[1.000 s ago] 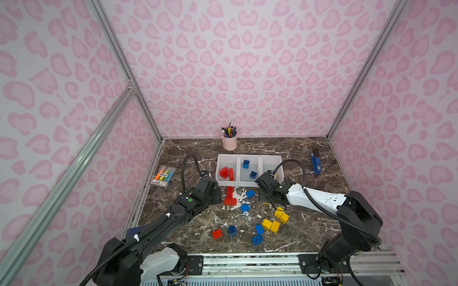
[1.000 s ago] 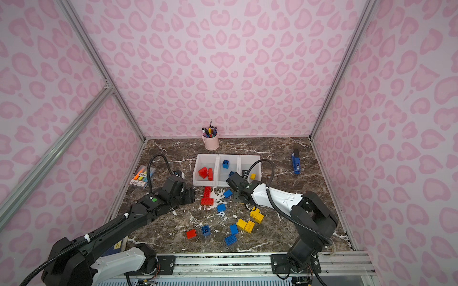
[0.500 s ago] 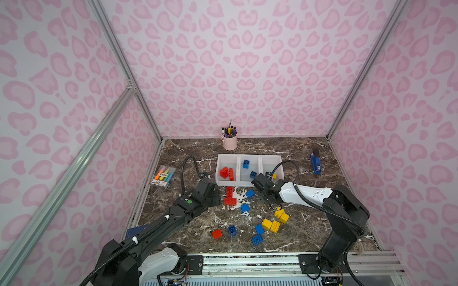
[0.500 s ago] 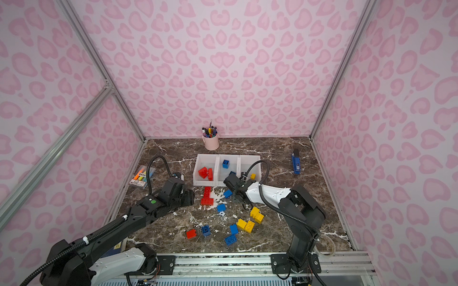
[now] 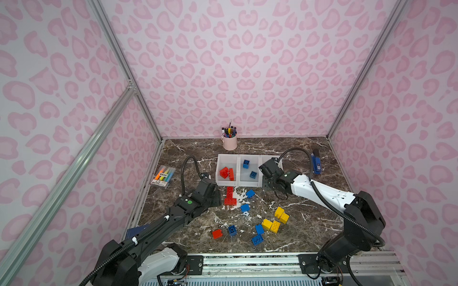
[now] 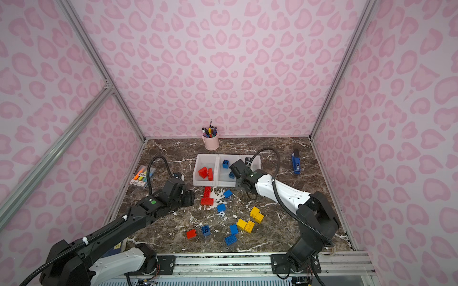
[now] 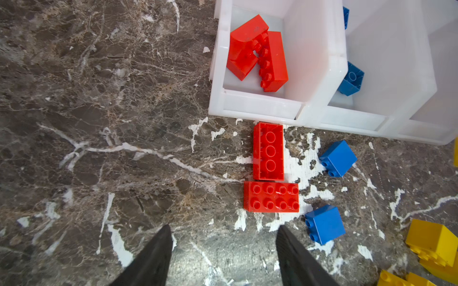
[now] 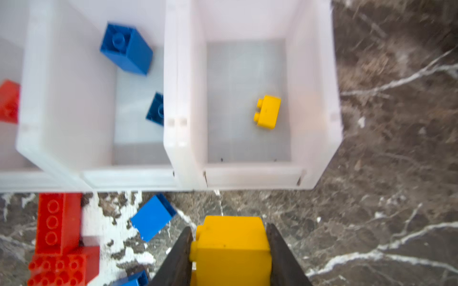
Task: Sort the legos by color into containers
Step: 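Carry the yellow brick into the far compartment and release it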
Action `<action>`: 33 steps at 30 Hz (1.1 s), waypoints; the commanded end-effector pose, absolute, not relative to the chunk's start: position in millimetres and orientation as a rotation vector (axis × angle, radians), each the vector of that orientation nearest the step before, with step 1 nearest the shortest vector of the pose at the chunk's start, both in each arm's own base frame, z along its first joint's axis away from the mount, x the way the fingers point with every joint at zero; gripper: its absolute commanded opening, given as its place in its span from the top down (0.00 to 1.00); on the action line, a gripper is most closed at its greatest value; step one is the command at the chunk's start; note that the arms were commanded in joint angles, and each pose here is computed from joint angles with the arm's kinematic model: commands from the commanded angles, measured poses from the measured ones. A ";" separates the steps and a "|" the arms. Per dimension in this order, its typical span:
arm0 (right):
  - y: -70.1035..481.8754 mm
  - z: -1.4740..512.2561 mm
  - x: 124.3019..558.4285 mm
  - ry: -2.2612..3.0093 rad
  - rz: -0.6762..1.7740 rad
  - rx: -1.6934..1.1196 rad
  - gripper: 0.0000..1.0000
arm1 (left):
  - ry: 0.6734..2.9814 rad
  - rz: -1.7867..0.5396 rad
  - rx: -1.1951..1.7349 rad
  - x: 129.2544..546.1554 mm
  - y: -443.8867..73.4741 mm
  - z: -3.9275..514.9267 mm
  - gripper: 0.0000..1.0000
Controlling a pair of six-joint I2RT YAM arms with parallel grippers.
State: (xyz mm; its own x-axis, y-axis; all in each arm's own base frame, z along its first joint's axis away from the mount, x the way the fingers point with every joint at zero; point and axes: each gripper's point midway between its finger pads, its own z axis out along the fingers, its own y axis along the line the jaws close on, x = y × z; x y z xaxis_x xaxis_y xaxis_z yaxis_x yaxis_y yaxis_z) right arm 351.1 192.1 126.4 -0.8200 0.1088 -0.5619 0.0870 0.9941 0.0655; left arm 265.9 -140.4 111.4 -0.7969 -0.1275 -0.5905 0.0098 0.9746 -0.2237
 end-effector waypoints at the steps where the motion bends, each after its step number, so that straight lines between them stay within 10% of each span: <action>1: 180.9 124.4 373.5 2.550 -0.025 0.030 0.65 | 2.477 -0.278 -0.098 264.6 -138.0 110.2 0.31; 11: 186.7 106.1 425.4 2.589 0.017 0.016 0.63 | 2.503 -0.292 -0.076 257.2 -142.3 102.8 0.31; 19: 184.8 103.2 427.3 2.605 0.017 0.043 0.29 | 2.515 -0.292 -0.085 254.1 -143.0 95.1 0.31; 33: 186.2 127.7 380.9 2.562 0.114 0.031 0.29 | 2.551 -0.278 -0.044 255.1 -148.1 88.1 0.31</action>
